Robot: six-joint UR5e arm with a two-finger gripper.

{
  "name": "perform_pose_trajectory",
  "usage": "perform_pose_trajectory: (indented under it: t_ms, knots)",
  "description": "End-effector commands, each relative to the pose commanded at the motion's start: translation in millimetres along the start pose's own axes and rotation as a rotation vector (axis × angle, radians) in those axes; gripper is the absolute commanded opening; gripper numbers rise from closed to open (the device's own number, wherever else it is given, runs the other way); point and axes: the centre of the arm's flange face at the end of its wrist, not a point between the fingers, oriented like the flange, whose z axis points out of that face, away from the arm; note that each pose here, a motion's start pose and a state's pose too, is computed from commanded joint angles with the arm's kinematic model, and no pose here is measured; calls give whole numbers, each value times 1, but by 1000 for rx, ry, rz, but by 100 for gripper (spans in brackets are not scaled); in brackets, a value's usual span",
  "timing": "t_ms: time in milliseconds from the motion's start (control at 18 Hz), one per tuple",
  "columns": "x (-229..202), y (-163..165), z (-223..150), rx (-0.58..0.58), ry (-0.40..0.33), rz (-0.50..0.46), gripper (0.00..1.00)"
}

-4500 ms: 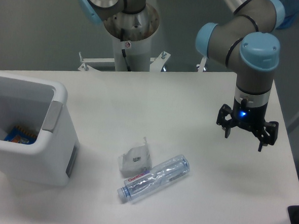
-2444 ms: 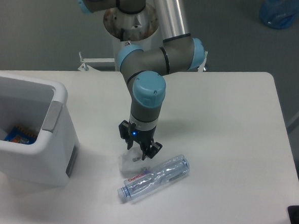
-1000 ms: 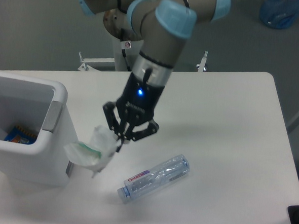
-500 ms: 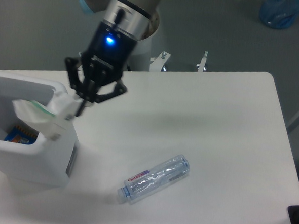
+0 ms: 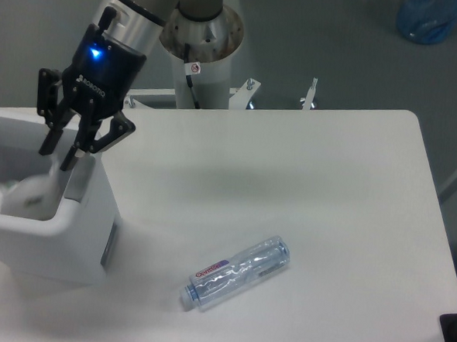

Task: Place the trash in the trash can
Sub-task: 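Move the gripper back over the clear water bottle and lower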

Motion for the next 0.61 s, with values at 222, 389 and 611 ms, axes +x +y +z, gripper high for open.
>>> perform_pose_trajectory:
  t_ms: [222, 389, 611]
  knots:
    - [-48, 17, 17, -61, -69, -41, 100]
    - [-137, 54, 13, -86, -133, -159, 100]
    - [-200, 95, 42, -157, -139, -180, 100]
